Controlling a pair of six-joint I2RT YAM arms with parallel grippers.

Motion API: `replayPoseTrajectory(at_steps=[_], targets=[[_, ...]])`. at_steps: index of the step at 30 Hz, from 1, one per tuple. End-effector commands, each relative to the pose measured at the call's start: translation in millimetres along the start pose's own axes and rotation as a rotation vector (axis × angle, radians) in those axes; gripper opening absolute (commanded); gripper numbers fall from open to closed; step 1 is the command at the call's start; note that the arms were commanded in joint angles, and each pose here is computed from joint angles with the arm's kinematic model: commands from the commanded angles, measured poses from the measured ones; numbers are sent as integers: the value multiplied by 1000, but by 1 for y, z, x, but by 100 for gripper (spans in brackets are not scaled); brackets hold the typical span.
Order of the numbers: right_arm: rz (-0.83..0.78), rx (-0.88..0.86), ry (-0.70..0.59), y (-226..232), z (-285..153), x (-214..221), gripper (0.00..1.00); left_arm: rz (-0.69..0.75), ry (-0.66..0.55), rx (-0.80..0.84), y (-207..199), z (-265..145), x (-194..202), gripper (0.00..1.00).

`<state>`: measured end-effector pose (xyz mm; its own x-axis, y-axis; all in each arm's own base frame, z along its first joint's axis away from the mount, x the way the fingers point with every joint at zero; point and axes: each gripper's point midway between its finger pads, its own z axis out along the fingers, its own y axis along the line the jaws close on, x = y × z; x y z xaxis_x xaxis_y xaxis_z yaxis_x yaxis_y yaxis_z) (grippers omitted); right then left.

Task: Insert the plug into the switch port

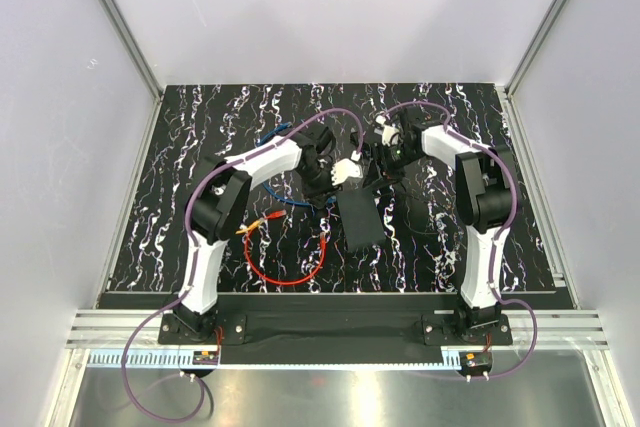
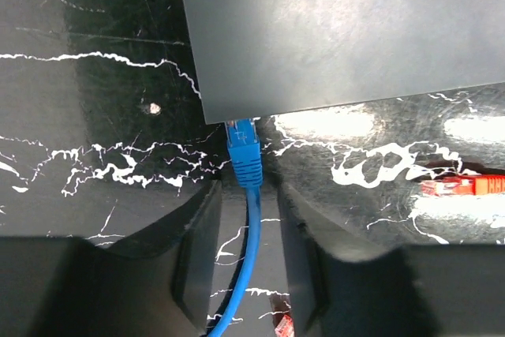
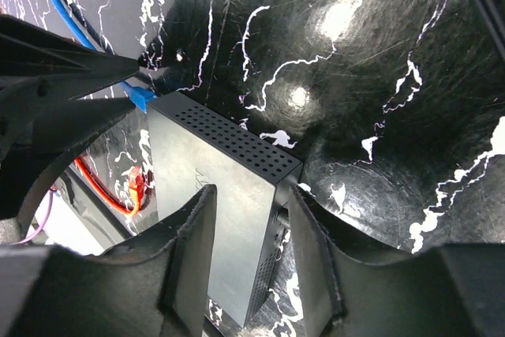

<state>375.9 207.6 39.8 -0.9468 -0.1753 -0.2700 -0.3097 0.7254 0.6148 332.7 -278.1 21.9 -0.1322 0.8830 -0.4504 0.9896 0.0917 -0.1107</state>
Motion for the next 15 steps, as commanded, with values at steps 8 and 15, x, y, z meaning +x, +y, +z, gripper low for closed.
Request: replayPoseTrajectory(at_steps=[8, 15], targets=[[12, -41, 40, 12, 20, 9, 45, -4, 56, 3, -2, 7, -3, 27], [-5, -55, 73, 17, 23, 25, 35, -56, 13, 17, -20, 5, -12, 6]])
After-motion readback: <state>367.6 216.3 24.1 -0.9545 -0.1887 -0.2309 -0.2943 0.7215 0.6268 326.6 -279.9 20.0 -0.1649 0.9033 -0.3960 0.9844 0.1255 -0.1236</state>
